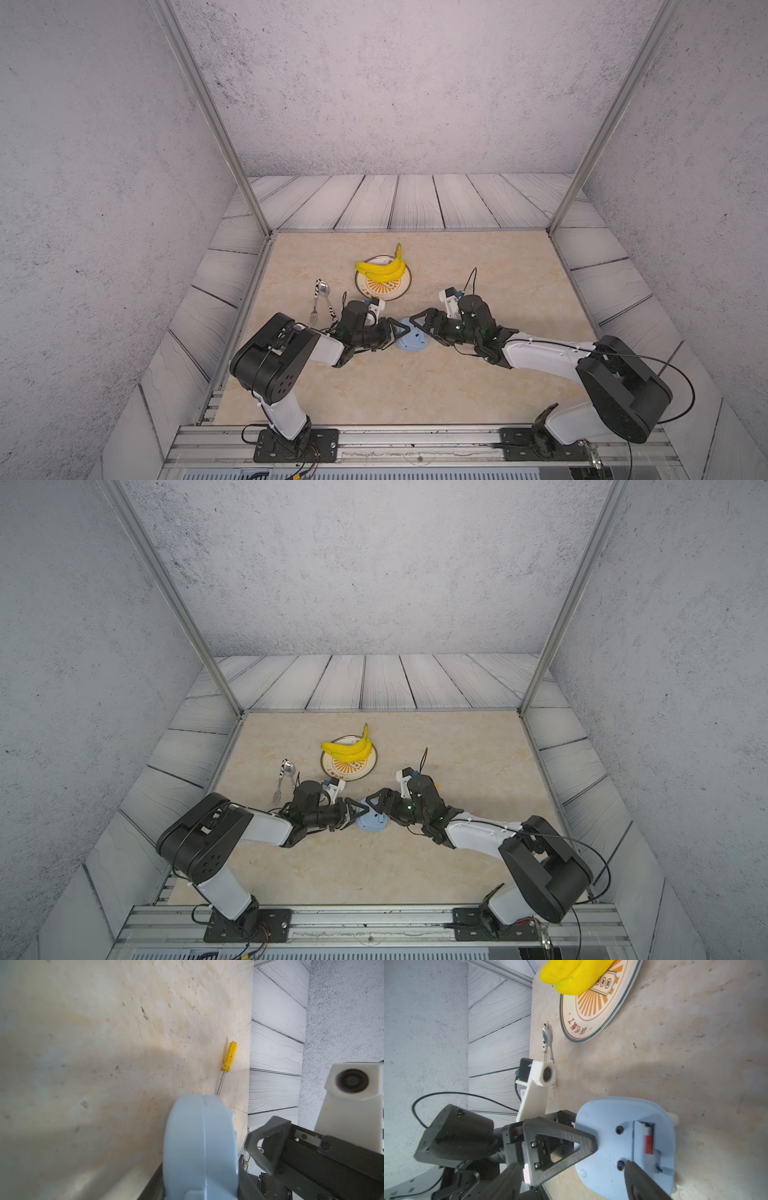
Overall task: Remove the battery from the alarm
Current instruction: Remove the cover from the alarm, then place the alarm at the center of the board.
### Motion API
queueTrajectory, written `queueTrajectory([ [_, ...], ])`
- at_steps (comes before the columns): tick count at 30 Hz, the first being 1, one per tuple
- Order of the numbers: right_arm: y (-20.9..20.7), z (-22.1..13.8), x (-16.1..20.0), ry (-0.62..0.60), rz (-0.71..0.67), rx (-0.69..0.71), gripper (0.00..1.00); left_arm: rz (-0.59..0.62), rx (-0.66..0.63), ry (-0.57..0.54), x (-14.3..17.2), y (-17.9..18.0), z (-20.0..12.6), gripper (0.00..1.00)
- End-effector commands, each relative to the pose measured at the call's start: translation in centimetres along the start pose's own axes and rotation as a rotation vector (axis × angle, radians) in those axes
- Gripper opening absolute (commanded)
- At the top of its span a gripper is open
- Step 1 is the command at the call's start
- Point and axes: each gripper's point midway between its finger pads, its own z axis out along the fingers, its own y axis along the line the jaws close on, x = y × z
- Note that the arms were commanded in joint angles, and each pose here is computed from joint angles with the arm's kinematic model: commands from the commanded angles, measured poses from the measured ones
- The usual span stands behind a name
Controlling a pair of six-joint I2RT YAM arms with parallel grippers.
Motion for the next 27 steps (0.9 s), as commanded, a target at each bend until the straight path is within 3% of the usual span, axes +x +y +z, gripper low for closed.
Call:
queueTrajectory([
  [1, -0.9, -0.2, 0.3, 0.005, -0.01, 0.035, 0.82, -0.024, -0.107, 0.02, 1.0, 2.9, 0.2, 0.45],
  [7, -2.1, -1.2, 0.2, 0.02, -0.117, 0.142, 0.83, -0.023, -0.129, 0.023, 1.1, 3.4, 0.0, 0.54],
  [18, -2.6, -3.5, -0.6, 0.224, -0.648, 0.364, 0.84, -0.024, -0.163, 0.009, 0.4, 4.2, -1.9, 0.67],
  [22, -2.2, -2.4, -1.7, 0.308, -0.763, 0.359, 0.84, -0.009, -0.168, 0.006, 0.5, 3.9, -3.2, 0.68],
  [27, -2.1, 0.6, -2.4, 0.406, -0.811, 0.32, 0.81, 0.047, -0.202, 0.066, 2.5, 3.2, -4.8, 0.65],
])
